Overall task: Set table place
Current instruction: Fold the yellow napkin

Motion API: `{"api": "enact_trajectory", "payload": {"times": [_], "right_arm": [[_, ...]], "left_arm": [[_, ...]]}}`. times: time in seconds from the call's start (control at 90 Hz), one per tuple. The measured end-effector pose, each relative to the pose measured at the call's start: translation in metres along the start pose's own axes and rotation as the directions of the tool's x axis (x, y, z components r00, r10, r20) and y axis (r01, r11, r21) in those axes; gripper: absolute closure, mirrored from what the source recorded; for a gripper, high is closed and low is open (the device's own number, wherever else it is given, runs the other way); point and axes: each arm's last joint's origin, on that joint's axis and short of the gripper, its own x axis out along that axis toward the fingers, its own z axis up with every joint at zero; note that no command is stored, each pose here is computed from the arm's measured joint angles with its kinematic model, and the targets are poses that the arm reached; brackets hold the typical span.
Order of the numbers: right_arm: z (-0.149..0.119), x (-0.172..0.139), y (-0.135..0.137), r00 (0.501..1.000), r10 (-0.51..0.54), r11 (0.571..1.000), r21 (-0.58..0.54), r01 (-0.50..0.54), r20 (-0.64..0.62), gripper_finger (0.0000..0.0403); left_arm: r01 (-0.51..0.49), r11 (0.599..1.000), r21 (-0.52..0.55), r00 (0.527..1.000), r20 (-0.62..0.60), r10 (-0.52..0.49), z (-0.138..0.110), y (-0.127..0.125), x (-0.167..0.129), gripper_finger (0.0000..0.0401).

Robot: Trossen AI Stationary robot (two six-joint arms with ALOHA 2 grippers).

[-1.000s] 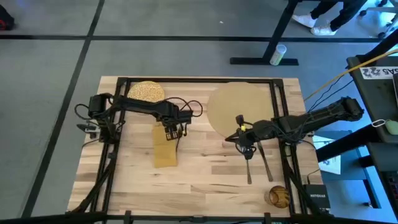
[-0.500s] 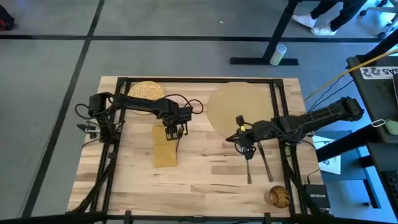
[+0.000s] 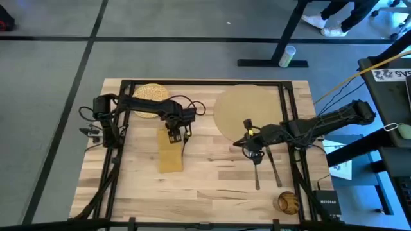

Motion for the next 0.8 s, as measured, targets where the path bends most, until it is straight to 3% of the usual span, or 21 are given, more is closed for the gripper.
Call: {"api": "enact_trajectory", "payload": {"times": [0.233,0.444,0.8], "right_arm": [[0.0,0.0001,0.0,1.0,0.0,1.0,0.003,0.0,0.0,0.0397],[0.0,0.0001,0.0,1.0,0.0,1.0,0.003,0.0,0.0,0.0397],[0.0,0.0,-0.0002,1.0,-0.006,1.0,0.004,0.006,-0.002,0.0397]], "left_arm": [[-0.001,1.0,0.019,0.997,0.076,-0.001,0.0074,0.0005,0.0001,0.0244],[0.005,0.999,0.037,0.998,0.062,-0.007,0.0082,-0.0001,0.0041,0.0256],[-0.048,0.998,0.051,0.998,0.041,0.046,0.0063,0.0014,0.0044,0.0394]]}}
